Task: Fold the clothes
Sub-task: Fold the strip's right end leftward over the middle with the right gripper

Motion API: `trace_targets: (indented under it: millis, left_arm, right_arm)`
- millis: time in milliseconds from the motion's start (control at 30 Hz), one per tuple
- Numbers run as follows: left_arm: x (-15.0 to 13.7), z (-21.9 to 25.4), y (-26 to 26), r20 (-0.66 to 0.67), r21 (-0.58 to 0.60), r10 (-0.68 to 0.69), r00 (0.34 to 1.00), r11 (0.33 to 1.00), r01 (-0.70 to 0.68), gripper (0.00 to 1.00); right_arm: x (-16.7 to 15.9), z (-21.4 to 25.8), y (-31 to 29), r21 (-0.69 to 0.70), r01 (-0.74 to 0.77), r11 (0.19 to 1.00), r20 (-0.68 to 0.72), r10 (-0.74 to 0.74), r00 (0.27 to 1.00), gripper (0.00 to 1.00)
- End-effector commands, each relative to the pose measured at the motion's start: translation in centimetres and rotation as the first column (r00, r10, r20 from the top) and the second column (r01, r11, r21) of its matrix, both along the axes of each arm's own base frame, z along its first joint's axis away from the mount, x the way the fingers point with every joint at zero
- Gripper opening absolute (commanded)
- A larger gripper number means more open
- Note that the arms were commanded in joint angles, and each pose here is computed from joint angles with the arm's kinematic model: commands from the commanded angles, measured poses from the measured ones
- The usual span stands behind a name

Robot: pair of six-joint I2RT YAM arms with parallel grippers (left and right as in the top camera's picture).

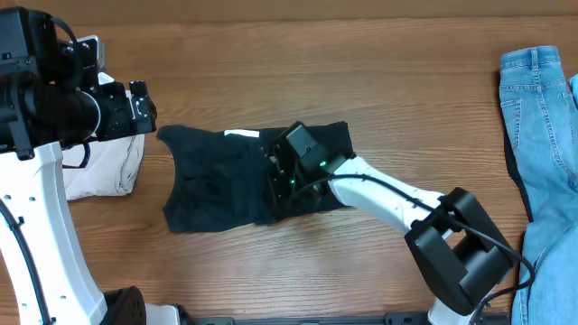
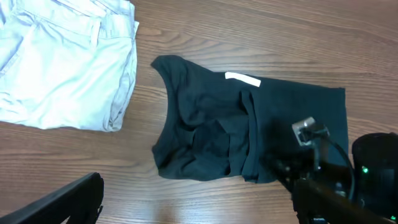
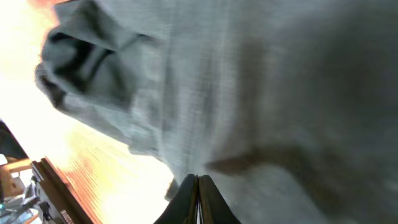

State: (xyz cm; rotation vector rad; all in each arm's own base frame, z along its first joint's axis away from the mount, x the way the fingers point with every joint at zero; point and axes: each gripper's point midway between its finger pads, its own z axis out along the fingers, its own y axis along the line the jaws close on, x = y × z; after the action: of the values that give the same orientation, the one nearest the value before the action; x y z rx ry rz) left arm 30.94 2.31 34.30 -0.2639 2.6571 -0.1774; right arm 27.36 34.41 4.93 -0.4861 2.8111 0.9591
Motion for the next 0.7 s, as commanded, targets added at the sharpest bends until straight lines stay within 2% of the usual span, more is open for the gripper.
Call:
trace_targets:
  millis: [0, 100, 200, 300, 367, 433, 533, 667]
  left_arm:
    - [-0.1, 0.3, 0.0, 0.009, 0.005, 0.003, 1.0, 1.0, -0.004, 1.0]
    - [-0.1, 0.3, 0.0, 0.009, 0.005, 0.003, 1.0, 1.0, -0.004, 1.0]
    - [-0.1, 0.3, 0.0, 0.009, 0.005, 0.003, 1.0, 1.0, -0.004, 1.0]
    - [-0.1, 0.3, 0.0, 0.01, 0.006, 0.003, 1.0, 1.0, -0.004, 1.0]
    - [0.2, 0.4, 0.1, 0.02, 0.007, 0.004, 1.0, 1.0, -0.004, 1.0]
    - [1.7, 1.3, 0.2, 0.092, 0.014, 0.002, 0.996, 1.0, -0.003, 1.0]
    - [2.5, 2.1, -1.4, 0.133, -0.102, 0.014, 0.991, 0.995, -0.001, 1.0]
    - [3.8, 1.9, -1.1, 0.156, -0.082, 0.0, 0.988, 0.997, 0.013, 1.0]
  right_arm:
    - [1.8, 2.4, 1.9, 0.116, 0.032, 0.993, 0.076, -0.041, 0.996, 0.07]
    - [2.2, 4.5, 2.8, 0.183, -0.035, 0.982, 0.1, 0.017, 0.995, 0.1]
    - [2.8, 6.3, 1.7, 0.154, -0.093, 0.984, 0.136, 0.072, 0.988, 0.34]
    - [3.3, 8.6, -0.2, 0.102, -0.143, 0.984, 0.19, 0.122, 0.974, 0.5]
    - [4.0, 10.2, -1.5, 0.085, -0.119, 0.989, 0.213, 0.099, 0.972, 0.53]
    - [5.1, 12.5, -3.4, 0.097, -0.074, 0.993, 0.249, 0.048, 0.967, 0.56]
    - [6.8, 16.2, -7.5, 0.127, 0.021, 0.992, 0.301, -0.059, 0.952, 0.6]
    - [7.8, 18.3, -12.5, 0.131, 0.14, 0.981, 0.309, -0.174, 0.935, 0.64]
